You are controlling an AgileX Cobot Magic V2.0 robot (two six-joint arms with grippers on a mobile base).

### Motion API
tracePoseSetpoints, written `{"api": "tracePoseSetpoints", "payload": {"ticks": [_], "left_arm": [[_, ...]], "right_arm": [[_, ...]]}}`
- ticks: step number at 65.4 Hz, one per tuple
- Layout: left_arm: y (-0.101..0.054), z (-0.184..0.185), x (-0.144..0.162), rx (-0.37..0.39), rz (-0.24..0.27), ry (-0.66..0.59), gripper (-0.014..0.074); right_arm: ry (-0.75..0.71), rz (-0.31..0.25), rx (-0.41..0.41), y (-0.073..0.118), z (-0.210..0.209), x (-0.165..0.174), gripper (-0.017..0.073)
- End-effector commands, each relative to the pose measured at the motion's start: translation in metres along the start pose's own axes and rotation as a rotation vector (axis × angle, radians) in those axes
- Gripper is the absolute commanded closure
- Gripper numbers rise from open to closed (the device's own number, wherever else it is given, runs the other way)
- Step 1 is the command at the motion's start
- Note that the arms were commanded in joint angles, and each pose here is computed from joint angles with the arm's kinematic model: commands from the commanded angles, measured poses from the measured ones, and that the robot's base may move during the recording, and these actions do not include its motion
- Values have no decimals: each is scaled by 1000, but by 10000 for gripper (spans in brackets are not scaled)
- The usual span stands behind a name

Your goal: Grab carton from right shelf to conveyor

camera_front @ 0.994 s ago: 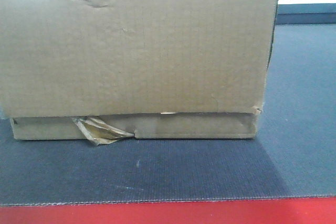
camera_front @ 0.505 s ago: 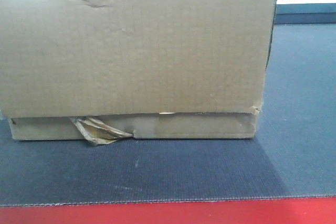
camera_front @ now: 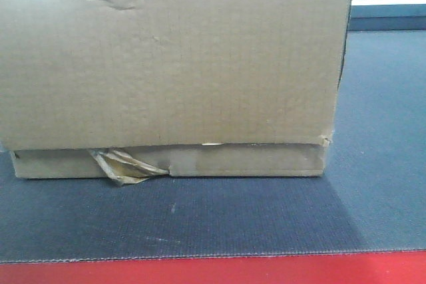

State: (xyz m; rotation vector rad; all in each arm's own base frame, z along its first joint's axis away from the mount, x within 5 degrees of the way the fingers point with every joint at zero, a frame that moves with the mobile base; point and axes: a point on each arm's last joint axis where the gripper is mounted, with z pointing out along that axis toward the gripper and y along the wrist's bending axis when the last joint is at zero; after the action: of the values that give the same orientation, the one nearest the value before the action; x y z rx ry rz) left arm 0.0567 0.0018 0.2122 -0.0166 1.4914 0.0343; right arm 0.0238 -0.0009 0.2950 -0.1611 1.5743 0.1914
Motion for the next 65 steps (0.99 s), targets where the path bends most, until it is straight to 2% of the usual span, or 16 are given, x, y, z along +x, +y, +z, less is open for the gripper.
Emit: {"api": "tracePoseSetpoints", "payload": {"ticks": [1, 13, 65], "left_arm": [[1, -1, -1, -21, 13, -7, 599], [4, -1, -1, -62, 10, -7, 599], [4, -1, -1, -62, 10, -7, 599]], "right_arm": [[-30, -6, 4, 0, -1, -3, 628], [-30, -6, 4, 0, -1, -3, 628], [-29, -18, 10, -1, -1, -3, 628]]}}
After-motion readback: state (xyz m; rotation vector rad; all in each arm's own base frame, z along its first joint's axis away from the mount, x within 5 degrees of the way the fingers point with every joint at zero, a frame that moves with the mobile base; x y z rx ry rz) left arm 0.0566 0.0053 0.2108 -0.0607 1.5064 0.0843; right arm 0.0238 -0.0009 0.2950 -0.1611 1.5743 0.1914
